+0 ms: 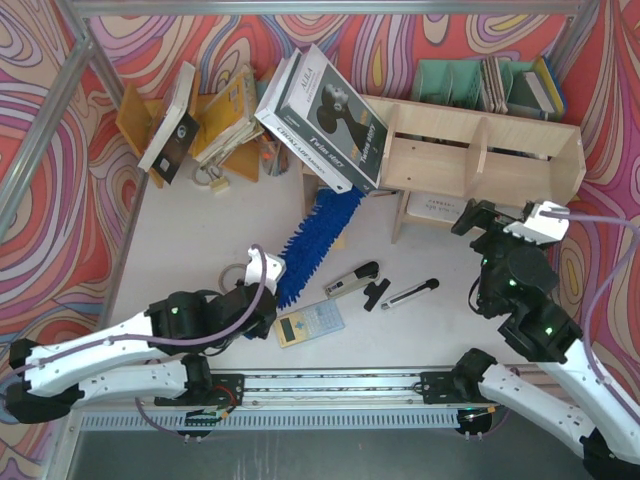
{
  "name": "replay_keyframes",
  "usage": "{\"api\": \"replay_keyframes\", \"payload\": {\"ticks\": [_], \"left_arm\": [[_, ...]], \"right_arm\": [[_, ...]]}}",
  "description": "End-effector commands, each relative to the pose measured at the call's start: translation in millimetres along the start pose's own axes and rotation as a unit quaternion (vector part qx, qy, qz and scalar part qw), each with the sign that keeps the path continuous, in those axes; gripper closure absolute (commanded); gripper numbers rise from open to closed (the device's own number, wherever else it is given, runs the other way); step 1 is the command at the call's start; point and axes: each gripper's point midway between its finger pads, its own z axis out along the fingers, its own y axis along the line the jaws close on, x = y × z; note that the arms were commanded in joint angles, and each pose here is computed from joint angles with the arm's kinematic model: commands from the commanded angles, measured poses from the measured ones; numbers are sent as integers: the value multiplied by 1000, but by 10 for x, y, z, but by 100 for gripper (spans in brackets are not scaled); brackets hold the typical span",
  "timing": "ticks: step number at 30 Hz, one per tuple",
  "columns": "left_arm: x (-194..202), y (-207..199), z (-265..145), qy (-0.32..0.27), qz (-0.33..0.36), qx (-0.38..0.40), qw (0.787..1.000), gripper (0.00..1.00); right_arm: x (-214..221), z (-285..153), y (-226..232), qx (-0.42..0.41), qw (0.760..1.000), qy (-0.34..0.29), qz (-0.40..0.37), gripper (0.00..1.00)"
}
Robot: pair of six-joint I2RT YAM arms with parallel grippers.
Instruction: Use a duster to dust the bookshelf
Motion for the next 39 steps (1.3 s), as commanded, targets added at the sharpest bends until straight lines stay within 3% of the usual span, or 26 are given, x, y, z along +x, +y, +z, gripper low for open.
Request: {"api": "replay_keyframes", "payload": {"ticks": [1,7,21,25,32,39], "left_arm": [[22,-50,-223,-7,-2,32,999,100],[214,-104,-402,12,36,46,998,100],[214,-374,-816,-75,150,86,982,100],[29,-445,-899,-115,149,97,977,100],[-647,-519,-1155,-240,146,76,957,100],[-1145,-163,-1438,-325,69,33,943,100]], "right_arm": [[169,33,130,4,999,43,26,10],[175,51,276,-7,997,62,55,10],[160,127,446,-1,994,77,74,10],[125,130,465,0,994,79,80,10],[56,100,440,-3,993,79,88,10],[71,90,411,-4,994,77,79,10]]}}
